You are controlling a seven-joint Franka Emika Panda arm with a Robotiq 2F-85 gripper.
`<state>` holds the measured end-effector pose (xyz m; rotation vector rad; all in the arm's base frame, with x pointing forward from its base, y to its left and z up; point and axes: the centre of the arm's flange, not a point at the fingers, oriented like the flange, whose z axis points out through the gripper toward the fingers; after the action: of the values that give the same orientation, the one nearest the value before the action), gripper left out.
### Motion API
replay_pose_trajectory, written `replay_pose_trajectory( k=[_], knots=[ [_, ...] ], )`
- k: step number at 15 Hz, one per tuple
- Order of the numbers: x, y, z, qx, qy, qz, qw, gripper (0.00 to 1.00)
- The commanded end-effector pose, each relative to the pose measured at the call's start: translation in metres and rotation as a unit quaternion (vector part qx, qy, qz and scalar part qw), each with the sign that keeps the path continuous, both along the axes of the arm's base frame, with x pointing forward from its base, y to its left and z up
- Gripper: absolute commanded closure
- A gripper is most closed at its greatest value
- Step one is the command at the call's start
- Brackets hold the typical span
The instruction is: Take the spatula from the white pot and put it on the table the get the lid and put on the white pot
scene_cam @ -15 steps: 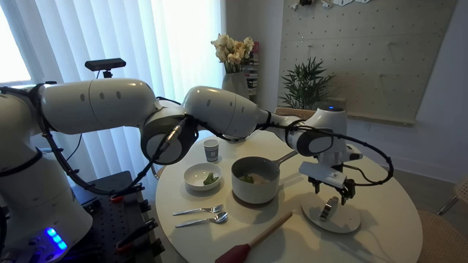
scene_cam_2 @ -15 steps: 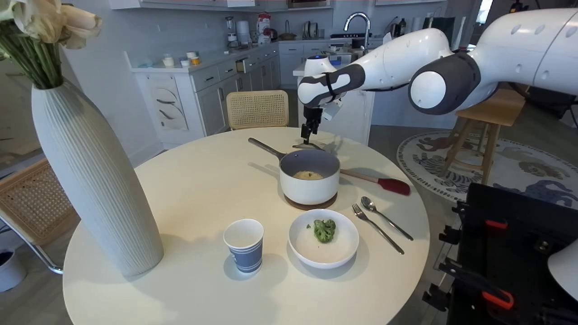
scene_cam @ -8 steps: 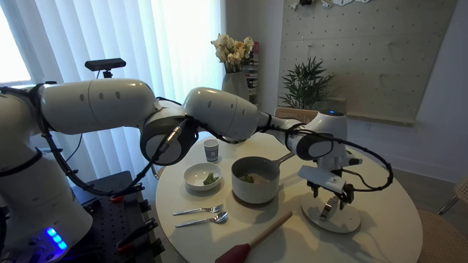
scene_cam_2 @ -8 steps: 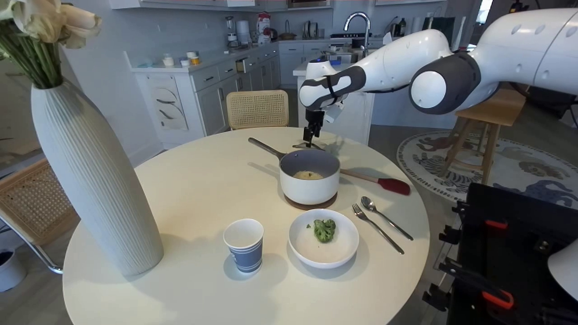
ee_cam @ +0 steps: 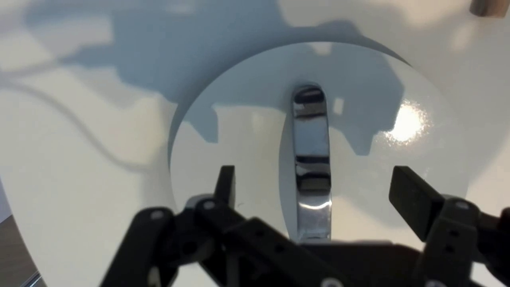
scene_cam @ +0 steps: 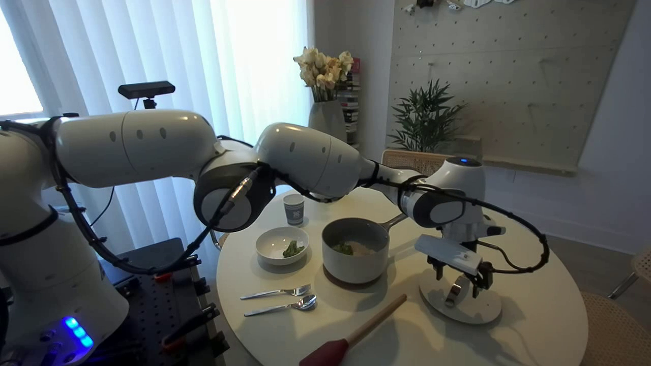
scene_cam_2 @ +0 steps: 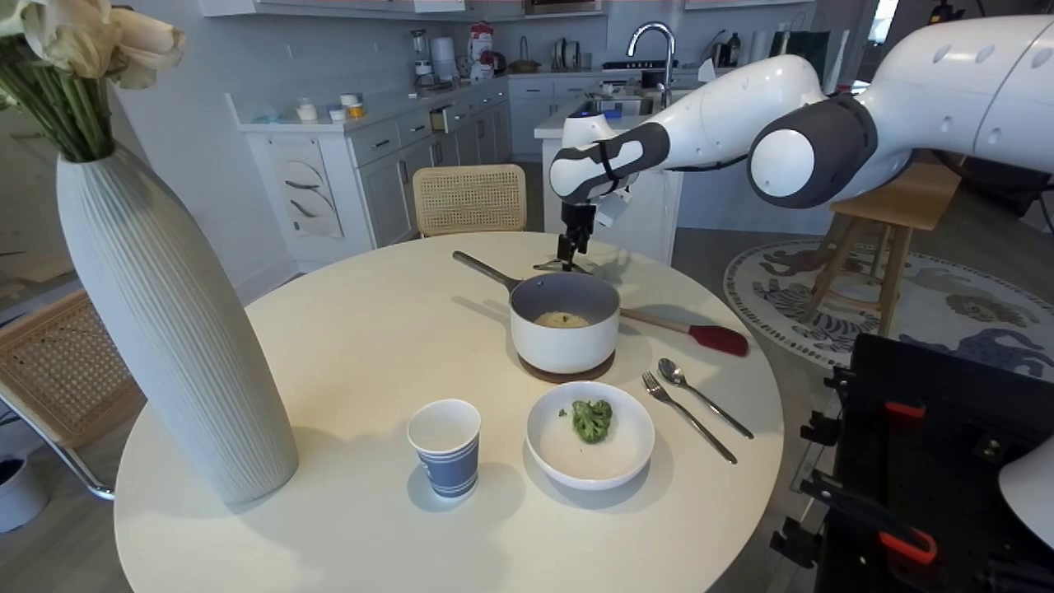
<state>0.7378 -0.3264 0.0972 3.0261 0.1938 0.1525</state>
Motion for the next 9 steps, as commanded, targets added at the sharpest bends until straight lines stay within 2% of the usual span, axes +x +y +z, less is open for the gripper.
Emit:
replay_pose_trajectory(
  k=[1,2,9],
  knots=[
    [0.0650,-0.0299,-0.0223,0.011,-0.002,0.003,0.9999,0.26],
    [0.0648,-0.0297,-0.0230,0.012,-0.001,0.002,0.9999,0.29],
    [0.0647,-0.0264,-0.0262,0.020,-0.001,-0.001,0.9998,0.85]
  ],
)
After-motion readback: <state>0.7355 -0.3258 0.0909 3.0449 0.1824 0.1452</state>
